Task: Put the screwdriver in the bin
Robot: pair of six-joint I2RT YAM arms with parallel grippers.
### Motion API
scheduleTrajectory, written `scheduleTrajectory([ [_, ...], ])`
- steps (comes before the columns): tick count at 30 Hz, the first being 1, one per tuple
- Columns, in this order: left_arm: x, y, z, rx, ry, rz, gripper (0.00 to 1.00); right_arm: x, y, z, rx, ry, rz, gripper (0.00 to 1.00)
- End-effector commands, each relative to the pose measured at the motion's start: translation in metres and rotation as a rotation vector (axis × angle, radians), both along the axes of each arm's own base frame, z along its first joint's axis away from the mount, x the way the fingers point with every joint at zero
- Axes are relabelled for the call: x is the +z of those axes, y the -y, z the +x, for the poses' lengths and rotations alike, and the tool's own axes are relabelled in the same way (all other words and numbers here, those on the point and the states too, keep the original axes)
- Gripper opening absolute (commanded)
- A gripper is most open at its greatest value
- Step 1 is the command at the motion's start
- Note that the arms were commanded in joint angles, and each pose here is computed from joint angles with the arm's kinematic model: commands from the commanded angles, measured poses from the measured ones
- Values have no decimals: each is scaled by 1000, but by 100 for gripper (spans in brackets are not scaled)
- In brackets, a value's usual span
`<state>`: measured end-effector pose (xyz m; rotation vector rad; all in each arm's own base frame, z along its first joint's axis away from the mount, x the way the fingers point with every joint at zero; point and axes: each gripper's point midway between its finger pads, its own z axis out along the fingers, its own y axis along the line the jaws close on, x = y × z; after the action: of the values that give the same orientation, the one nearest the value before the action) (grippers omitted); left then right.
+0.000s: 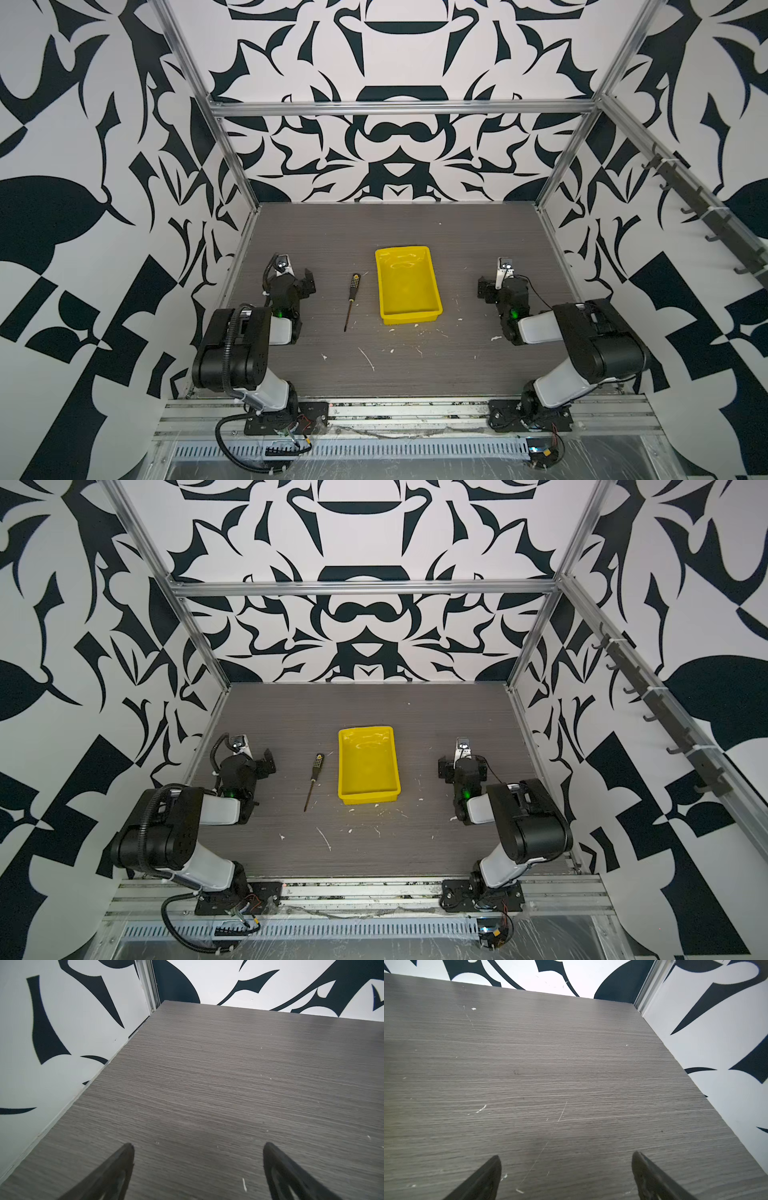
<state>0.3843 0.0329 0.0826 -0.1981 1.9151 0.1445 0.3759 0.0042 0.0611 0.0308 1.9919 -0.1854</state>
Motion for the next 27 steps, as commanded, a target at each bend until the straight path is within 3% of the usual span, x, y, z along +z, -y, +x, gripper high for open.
scheduleTrajectory([
  [1,10,1,6,-10,29,-1,99,21,-2,8,12,65,2,100],
  [27,9,1,6,-9,28,-1,99,21,-2,8,14,63,1,100],
])
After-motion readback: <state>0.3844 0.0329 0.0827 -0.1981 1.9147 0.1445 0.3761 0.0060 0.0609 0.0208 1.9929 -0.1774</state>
